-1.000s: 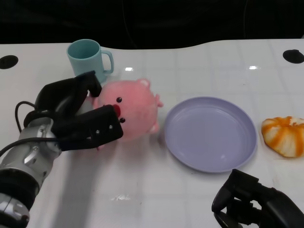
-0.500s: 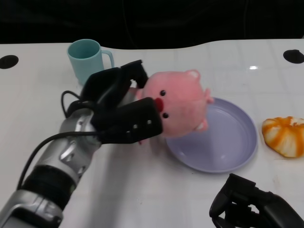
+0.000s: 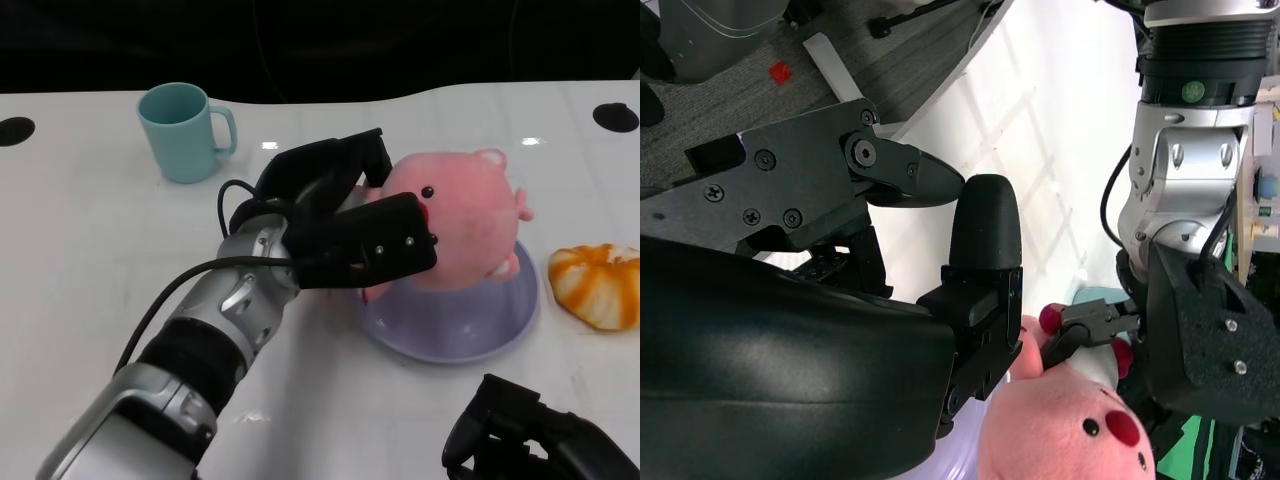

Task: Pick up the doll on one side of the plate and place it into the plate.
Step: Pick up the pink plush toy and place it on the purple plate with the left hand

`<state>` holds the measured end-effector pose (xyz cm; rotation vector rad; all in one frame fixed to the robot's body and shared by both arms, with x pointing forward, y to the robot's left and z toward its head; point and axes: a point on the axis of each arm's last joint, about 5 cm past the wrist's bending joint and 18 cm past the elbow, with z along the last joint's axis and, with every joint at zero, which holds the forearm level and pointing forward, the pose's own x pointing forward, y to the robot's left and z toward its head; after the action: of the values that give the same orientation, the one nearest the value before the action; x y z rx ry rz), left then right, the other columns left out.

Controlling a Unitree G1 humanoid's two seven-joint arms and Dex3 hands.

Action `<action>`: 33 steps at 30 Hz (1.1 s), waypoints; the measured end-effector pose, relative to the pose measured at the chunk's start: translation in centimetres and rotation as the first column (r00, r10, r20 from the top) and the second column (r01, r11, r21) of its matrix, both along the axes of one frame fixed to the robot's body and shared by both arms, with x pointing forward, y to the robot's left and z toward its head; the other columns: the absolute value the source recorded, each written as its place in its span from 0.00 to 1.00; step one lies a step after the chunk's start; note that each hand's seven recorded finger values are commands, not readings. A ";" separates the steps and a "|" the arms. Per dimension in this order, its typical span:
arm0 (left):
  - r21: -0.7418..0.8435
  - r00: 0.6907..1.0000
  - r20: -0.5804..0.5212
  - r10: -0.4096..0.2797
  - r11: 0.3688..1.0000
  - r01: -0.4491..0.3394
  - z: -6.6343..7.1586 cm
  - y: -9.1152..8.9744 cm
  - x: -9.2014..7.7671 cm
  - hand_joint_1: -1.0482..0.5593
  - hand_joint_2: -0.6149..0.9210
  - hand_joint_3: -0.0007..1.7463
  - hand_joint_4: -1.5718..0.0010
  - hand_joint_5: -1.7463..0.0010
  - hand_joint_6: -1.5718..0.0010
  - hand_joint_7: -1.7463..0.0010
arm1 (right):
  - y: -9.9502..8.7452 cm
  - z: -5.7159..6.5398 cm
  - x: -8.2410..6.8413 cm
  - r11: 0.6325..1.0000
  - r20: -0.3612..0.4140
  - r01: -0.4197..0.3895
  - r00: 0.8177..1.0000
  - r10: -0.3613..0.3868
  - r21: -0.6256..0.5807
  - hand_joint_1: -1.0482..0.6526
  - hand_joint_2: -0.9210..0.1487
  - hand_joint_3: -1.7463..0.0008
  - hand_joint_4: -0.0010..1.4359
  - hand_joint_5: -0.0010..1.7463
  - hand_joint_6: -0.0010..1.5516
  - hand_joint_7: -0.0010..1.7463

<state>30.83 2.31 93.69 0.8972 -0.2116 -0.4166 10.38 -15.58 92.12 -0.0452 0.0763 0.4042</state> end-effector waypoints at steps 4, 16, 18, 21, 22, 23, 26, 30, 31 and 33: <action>0.014 0.999 -0.040 -0.010 1.000 0.011 -0.5 -0.9 -0.2 0.56 0.72 0.58 0.43 0.00 0.54 0.00 | 0.1 0.1 0.0 1.000 0.003 -0.002 1.000 0.002 0.003 0.51 0.05 0.62 0.44 1.00 0.27 0.96; -0.028 0.981 -0.180 -0.065 0.998 0.060 -0.7 -1.4 0.1 0.41 0.96 0.23 0.85 0.44 0.69 0.89 | 0.1 0.1 0.0 1.000 0.003 -0.001 1.000 0.001 0.005 0.51 0.04 0.63 0.44 1.00 0.27 0.96; 0.028 0.980 -0.172 -0.100 0.994 0.106 -0.8 -1.3 0.1 0.29 0.99 0.24 0.96 0.62 0.77 0.96 | 0.1 0.1 0.0 1.000 0.004 0.000 1.000 0.000 0.006 0.51 0.04 0.63 0.44 1.00 0.27 0.97; 0.100 0.978 -0.168 -0.125 0.985 0.143 -1.0 -1.1 0.1 0.19 1.00 0.26 1.00 0.81 0.86 0.99 | 0.1 0.1 0.0 1.000 0.006 0.000 1.000 0.000 0.005 0.51 0.04 0.63 0.44 1.00 0.27 0.97; 0.119 0.977 -0.166 -0.131 0.981 0.152 -1.0 -1.0 0.1 0.15 1.00 0.28 1.00 0.89 0.90 0.99 | 0.1 0.1 0.0 1.000 0.006 0.000 1.000 0.000 0.005 0.51 0.05 0.63 0.44 1.00 0.27 0.97; 0.139 0.977 -0.163 -0.136 0.977 0.159 -0.9 -0.9 0.1 0.13 1.00 0.29 1.00 0.94 0.92 0.99 | 0.1 0.1 0.0 1.000 0.007 0.000 1.000 0.000 0.005 0.51 0.05 0.63 0.44 1.00 0.27 0.97; 0.198 0.977 -0.146 -0.155 0.963 0.182 -0.7 -0.6 0.3 0.07 1.00 0.32 1.00 0.99 0.97 1.00 | 0.1 0.2 0.0 1.000 0.008 0.001 1.000 -0.001 0.005 0.52 0.05 0.62 0.44 1.00 0.27 0.97; 0.233 0.975 -0.137 -0.174 0.951 0.203 -0.1 -0.4 0.5 0.04 1.00 0.33 1.00 1.00 1.00 1.00 | 0.0 0.2 0.0 1.000 0.008 0.004 1.000 -0.004 0.005 0.52 0.05 0.62 0.44 1.00 0.27 0.97; 0.236 0.975 -0.134 -0.180 0.949 0.208 0.1 -0.3 0.5 0.02 1.00 0.34 1.00 1.00 1.00 1.00 | 0.0 0.2 0.0 1.000 0.009 0.004 1.000 -0.004 0.005 0.52 0.05 0.62 0.44 1.00 0.27 0.97; 0.243 0.973 -0.125 -0.196 0.945 0.221 0.5 -0.2 0.6 0.01 1.00 0.35 1.00 1.00 1.00 1.00 | 0.0 0.2 0.0 1.000 0.009 0.006 1.000 -0.006 0.004 0.51 0.05 0.62 0.44 1.00 0.27 0.97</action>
<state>31.46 2.11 94.24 1.1088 -0.1643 -0.6960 10.35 -15.59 92.30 -0.0432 0.0666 0.3983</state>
